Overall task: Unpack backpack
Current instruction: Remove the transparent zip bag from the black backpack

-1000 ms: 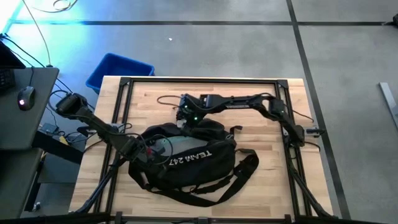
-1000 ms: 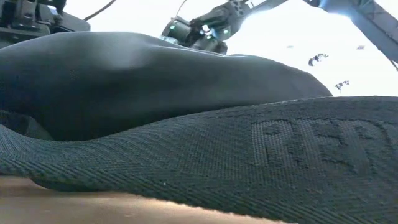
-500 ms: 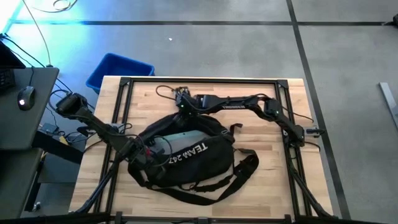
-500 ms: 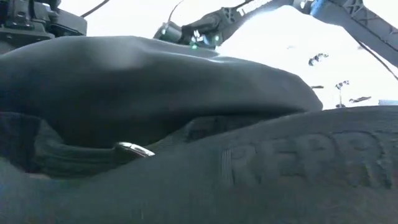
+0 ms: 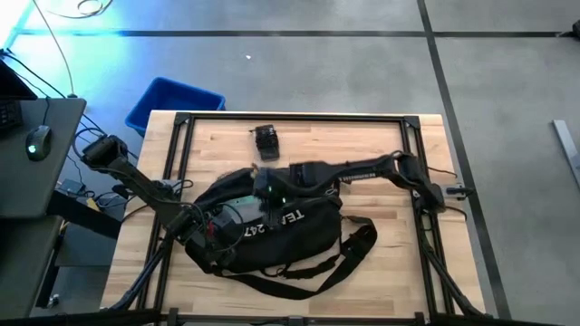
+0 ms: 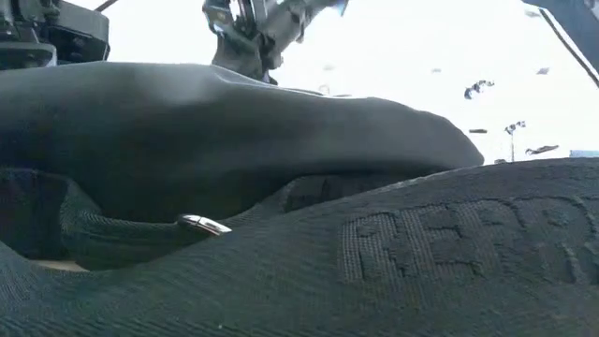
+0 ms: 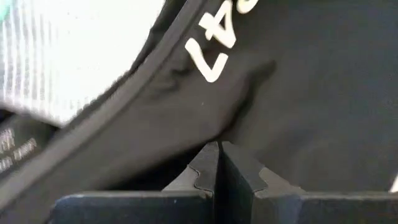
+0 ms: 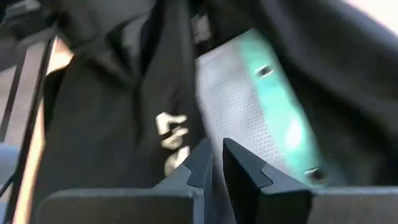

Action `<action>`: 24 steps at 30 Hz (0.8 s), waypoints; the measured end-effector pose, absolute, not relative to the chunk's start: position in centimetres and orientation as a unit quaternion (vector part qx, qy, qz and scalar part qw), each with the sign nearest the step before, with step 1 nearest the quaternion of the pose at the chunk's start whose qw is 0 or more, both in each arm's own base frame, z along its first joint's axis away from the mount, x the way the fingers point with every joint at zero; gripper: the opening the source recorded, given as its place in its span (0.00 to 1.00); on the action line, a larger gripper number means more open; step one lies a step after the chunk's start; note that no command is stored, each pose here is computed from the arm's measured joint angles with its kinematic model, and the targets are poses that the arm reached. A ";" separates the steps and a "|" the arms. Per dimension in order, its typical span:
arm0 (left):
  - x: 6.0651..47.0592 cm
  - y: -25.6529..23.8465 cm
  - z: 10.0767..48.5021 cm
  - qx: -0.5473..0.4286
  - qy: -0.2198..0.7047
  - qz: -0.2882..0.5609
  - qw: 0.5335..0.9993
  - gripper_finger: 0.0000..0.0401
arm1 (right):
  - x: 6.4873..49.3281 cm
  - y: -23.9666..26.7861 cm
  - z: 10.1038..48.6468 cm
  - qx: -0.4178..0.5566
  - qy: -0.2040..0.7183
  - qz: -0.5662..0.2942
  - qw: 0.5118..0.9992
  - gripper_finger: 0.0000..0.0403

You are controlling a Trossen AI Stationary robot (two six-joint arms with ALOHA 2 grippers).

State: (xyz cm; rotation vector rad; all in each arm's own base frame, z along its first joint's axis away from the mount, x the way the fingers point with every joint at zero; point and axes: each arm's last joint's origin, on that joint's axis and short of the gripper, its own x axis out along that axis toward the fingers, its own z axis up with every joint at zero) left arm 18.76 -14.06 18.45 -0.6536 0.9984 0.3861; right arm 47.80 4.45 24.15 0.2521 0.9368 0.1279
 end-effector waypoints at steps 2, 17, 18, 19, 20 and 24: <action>18.8 -14.1 18.5 -0.287 0.471 0.170 0.817 0.00 | 47.2 6.6 23.7 0.131 0.476 0.073 0.867 0.06; 19.5 -13.5 18.6 -0.190 0.457 0.128 0.859 0.00 | 40.1 18.4 21.2 0.096 0.623 -0.054 0.775 0.06; 19.7 -13.6 18.7 -0.204 0.454 0.127 0.858 0.00 | 39.8 18.5 21.2 0.087 0.622 -0.068 0.776 0.06; 19.8 -13.7 18.8 -0.219 0.449 0.125 0.857 0.00 | 39.6 18.6 21.2 0.076 0.622 -0.078 0.776 0.06; 19.9 -13.8 18.9 -0.234 0.443 0.122 0.857 0.00 | 39.4 18.7 21.2 0.066 0.624 -0.082 0.774 0.06; 20.4 -15.0 19.6 -0.285 0.399 0.086 0.867 0.00 | 38.5 18.6 21.1 -0.003 0.641 -0.095 0.761 0.06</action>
